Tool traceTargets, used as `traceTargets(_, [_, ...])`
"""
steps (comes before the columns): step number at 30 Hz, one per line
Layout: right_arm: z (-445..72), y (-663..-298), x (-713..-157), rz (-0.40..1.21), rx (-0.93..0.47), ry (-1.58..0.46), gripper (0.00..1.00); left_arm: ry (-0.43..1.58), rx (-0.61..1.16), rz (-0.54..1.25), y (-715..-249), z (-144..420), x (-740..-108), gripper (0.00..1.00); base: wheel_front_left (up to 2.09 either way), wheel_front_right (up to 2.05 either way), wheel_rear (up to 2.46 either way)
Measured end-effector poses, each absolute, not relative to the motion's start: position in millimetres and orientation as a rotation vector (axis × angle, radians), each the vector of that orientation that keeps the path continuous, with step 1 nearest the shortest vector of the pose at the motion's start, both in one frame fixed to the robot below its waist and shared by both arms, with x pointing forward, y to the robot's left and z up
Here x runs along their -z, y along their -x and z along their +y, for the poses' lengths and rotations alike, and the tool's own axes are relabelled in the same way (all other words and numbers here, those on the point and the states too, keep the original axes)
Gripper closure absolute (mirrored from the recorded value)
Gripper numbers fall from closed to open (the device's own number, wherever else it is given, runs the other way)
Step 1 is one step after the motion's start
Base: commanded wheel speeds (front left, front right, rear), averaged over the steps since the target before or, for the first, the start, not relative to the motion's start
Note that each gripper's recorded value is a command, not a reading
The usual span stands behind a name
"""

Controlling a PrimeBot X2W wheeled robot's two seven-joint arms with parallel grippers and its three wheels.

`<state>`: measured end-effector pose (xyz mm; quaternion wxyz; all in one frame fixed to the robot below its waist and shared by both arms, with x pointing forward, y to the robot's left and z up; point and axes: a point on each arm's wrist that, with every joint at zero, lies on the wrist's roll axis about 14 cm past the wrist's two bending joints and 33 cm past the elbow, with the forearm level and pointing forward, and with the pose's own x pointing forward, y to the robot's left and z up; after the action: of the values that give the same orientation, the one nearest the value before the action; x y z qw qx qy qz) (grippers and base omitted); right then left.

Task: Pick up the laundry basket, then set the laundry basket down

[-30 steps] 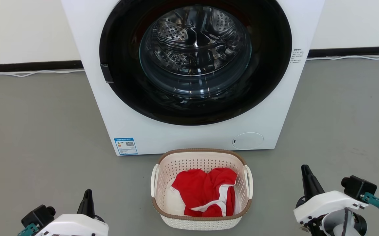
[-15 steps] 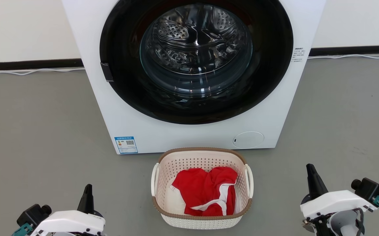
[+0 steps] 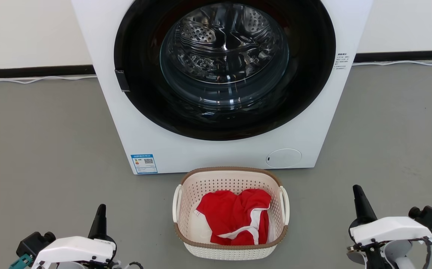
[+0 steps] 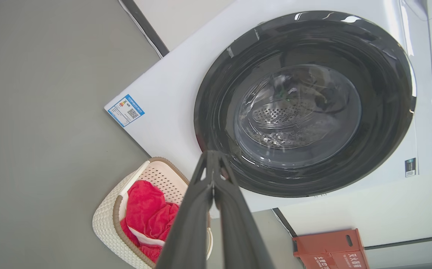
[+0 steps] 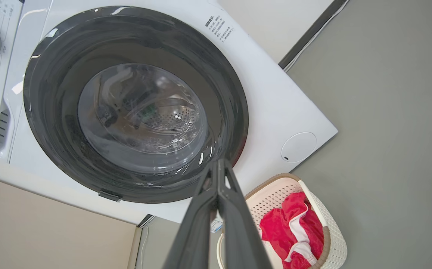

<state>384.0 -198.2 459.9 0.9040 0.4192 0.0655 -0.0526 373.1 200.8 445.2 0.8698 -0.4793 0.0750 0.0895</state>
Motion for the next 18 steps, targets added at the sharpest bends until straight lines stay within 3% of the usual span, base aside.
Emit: traceTargets(18, [-202,-384,-467,0.107,0.119,-1.094,1.0,1.189,-0.153,0.13,-378,197,-458,1.0,0.0,0.0,0.0])
